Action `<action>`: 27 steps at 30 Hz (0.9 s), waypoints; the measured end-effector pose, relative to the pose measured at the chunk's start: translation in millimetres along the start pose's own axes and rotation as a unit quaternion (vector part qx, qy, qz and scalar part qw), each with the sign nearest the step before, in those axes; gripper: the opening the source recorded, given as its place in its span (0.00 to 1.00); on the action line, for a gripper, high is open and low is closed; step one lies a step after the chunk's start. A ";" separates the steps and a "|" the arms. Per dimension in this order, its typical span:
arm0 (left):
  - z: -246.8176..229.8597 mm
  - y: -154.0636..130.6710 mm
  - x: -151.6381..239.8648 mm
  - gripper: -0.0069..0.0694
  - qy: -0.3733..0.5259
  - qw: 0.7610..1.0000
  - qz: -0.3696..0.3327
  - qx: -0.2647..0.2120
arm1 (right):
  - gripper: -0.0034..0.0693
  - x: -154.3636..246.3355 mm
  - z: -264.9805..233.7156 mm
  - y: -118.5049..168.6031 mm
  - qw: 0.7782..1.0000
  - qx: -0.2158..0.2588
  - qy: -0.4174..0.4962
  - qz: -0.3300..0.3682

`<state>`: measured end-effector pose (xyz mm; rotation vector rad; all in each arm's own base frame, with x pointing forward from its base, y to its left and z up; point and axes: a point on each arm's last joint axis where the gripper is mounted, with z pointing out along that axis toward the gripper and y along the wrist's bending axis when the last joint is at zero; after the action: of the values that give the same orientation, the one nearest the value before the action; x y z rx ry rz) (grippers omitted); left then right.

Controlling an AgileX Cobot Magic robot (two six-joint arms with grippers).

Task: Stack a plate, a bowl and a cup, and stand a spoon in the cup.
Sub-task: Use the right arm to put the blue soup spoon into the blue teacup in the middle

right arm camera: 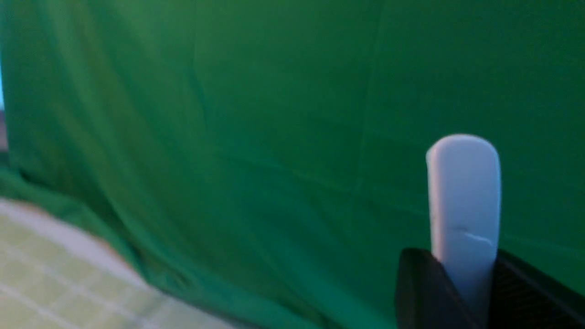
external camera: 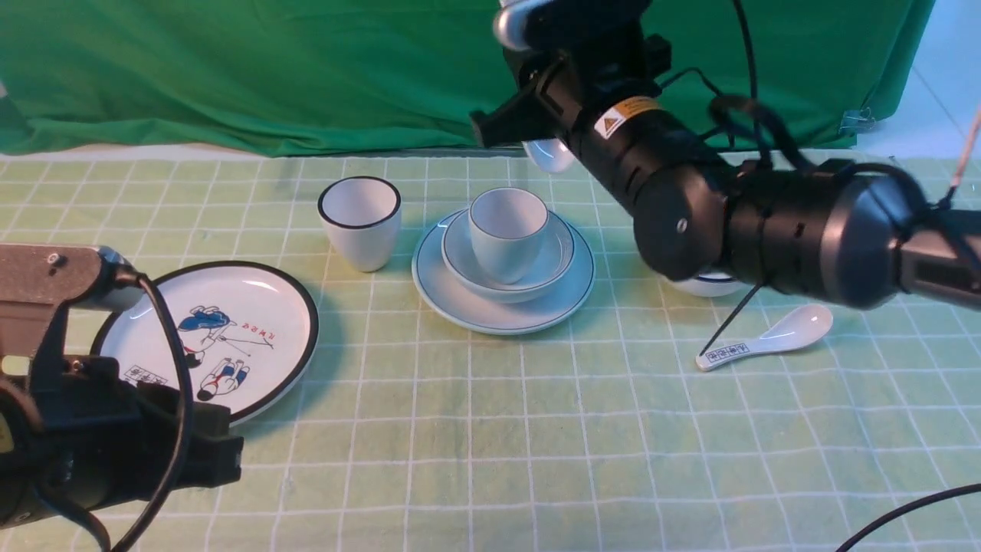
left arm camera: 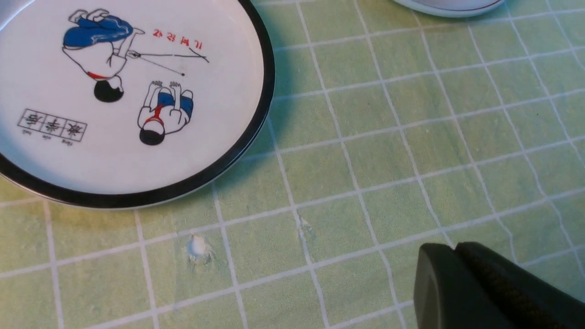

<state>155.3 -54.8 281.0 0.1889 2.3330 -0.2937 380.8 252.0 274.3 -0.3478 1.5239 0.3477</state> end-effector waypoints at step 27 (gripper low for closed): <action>0.0 -0.1 0.0 0.11 0.000 1.000 0.000 0.000 | 0.31 103.1 28.0 -25.4 0.998 -0.037 -0.002 0.047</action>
<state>155.2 -54.8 281.0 0.1881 2.3332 -0.2949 418.8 241.5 171.8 -0.3342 1.5298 0.4782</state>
